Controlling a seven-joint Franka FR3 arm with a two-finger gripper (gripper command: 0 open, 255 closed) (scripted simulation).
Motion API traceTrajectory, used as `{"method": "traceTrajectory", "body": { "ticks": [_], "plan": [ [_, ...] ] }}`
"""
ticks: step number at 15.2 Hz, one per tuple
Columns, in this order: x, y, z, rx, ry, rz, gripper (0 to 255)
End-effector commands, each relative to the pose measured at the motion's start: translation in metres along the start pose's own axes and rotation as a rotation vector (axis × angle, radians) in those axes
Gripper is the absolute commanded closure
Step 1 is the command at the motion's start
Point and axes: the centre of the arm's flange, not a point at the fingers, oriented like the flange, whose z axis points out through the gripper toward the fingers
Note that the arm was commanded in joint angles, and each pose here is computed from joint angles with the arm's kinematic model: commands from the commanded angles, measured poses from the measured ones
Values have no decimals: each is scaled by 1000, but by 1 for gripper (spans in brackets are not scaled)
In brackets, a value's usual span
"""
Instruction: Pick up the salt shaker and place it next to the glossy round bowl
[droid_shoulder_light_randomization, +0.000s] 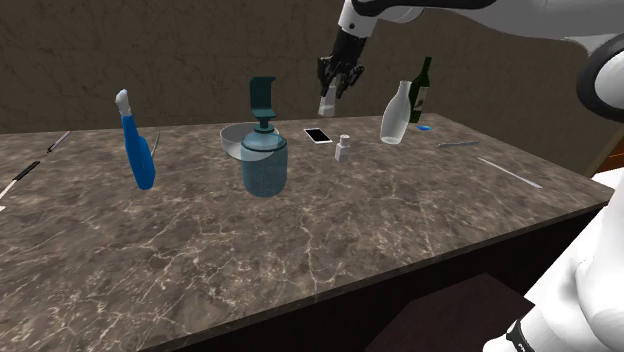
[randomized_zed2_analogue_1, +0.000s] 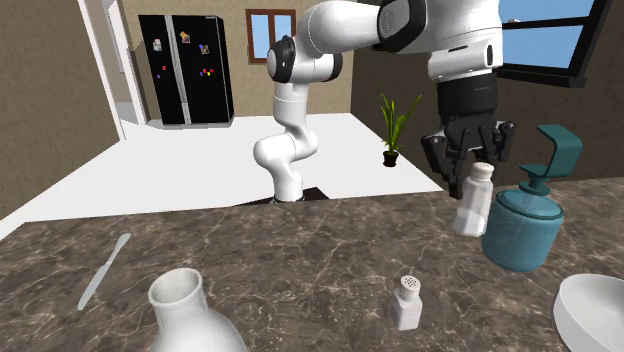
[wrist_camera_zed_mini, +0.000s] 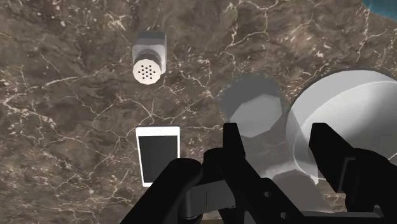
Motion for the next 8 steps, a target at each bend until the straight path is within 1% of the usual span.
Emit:
{"method": "traceTrajectory", "body": {
  "ticks": [1, 4, 8],
  "plan": [
    [-2, -26, 4, 0, 1, 1, 255],
    [-3, -71, 10, 0, 1, 1, 255],
    [-8, -68, 30, 0, 1, 1, 255]
  ]
}}
